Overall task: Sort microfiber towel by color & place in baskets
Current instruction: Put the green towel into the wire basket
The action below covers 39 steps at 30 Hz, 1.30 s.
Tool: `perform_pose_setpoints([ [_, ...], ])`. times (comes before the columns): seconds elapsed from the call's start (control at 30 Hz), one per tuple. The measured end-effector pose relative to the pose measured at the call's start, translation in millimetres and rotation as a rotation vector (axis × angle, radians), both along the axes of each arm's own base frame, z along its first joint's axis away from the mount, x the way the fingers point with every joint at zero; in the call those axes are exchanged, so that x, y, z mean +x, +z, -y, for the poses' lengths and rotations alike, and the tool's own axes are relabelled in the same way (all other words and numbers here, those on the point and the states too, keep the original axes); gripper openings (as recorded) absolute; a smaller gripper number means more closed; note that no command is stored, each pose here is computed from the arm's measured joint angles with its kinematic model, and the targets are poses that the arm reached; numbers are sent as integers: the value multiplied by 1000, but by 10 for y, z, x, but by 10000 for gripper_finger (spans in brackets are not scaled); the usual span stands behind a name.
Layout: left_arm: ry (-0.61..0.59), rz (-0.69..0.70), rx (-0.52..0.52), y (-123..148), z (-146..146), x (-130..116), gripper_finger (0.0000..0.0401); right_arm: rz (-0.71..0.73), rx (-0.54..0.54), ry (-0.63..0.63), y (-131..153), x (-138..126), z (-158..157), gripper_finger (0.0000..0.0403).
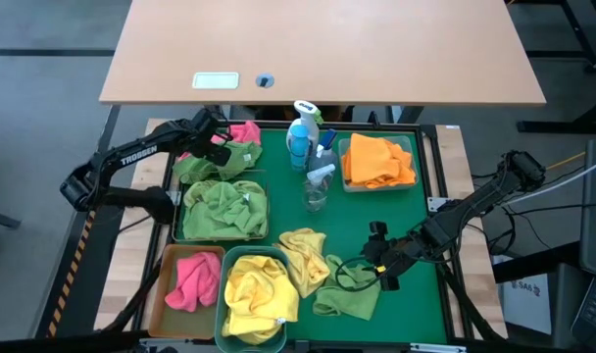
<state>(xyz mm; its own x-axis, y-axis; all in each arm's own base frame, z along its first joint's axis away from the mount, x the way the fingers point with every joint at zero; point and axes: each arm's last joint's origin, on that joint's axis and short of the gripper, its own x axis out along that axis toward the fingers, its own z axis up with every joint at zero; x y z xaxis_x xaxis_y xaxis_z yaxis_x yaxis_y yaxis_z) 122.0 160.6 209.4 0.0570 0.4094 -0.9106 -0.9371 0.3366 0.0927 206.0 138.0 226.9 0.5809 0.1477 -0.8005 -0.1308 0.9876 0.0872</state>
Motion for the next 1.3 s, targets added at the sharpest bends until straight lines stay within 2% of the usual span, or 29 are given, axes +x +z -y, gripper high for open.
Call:
perform_pose_setpoints([
  [0.17, -3, 13, 19, 0, -22, 5, 146, 0, 0, 0, 0, 0, 0, 205],
  [0.3, -42, 22, -11, -6, -25, -14, 146, 0, 0, 0, 0, 0, 0, 205],
  [0.53, -35, 30, -28, -24, -49, -29, 146, 0, 0, 0, 0, 0, 0, 205],
  [0.97, -30, -66, -155, -349, -177, 61, 144, 0, 0, 0, 0, 0, 0, 205],
  [1.13, -68, -109, -195, -463, -213, 88, 111, 0, 0, 0, 0, 0, 0, 205],
  [1.3, -79, -112, -205, -487, -219, 95, 34, 0, 0, 0, 0, 0, 0, 205],
])
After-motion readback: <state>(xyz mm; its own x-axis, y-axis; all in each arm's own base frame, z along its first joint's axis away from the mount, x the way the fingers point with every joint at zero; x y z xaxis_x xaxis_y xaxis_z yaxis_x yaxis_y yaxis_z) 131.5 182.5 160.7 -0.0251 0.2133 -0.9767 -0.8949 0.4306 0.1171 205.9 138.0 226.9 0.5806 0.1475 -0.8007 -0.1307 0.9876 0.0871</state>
